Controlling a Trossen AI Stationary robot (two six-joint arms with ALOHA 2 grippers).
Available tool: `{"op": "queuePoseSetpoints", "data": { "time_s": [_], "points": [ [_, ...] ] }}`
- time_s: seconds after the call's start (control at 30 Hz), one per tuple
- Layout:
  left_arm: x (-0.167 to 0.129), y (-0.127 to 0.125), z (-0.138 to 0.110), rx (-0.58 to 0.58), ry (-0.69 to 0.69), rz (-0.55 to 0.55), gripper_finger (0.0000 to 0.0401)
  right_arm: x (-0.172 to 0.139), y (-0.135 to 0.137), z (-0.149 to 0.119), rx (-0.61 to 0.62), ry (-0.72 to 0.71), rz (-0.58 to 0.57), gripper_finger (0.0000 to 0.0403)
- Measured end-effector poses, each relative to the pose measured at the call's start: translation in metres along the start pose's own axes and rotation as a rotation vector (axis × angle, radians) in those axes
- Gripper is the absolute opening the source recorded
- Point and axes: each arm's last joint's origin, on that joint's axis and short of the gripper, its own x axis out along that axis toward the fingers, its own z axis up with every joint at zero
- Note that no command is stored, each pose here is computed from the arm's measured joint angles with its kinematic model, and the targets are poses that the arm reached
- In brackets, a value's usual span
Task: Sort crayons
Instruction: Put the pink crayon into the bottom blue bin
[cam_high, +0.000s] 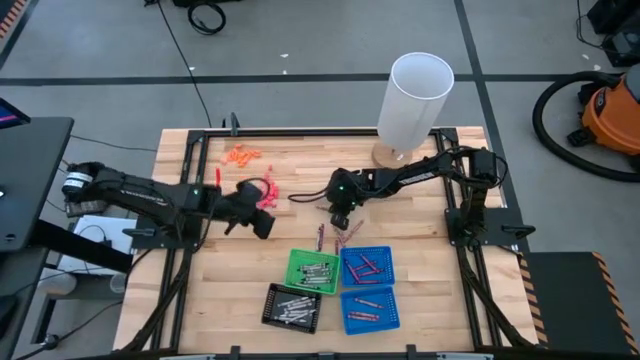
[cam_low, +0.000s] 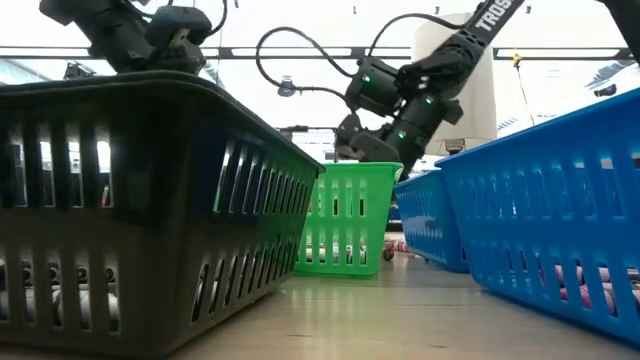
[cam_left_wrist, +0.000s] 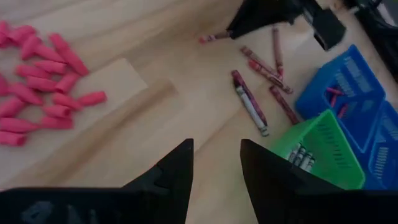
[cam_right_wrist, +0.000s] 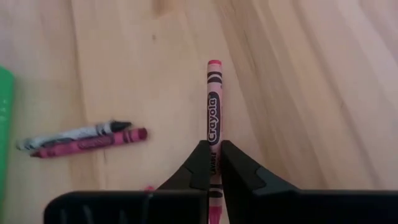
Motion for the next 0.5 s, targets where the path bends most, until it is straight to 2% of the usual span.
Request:
{"op": "queuePoseSetpoints", "data": {
  "time_s": [0.13, 0.3, 0.5],
  "points": [
    [0.0, -0.012, -0.012, 0.085, -0.049, -0.094, 0.0142, -0.006, 0.004, 0.014, 0.004, 0.013, -0.002, 0.0027],
    [-0.01, -0.031, -0.014, 0.227, -0.137, -0.26, 0.0142, -0.015, 0.02, 0.035, 0.057, -0.021, -0.021, 0.0027],
    [-0.034, -0.04, -0.019, 0.324, -0.188, -0.395, 0.0142, -0.038, 0.055, 0.057, 0.078, 0.061, -0.009, 0.0028]
  ]
}}
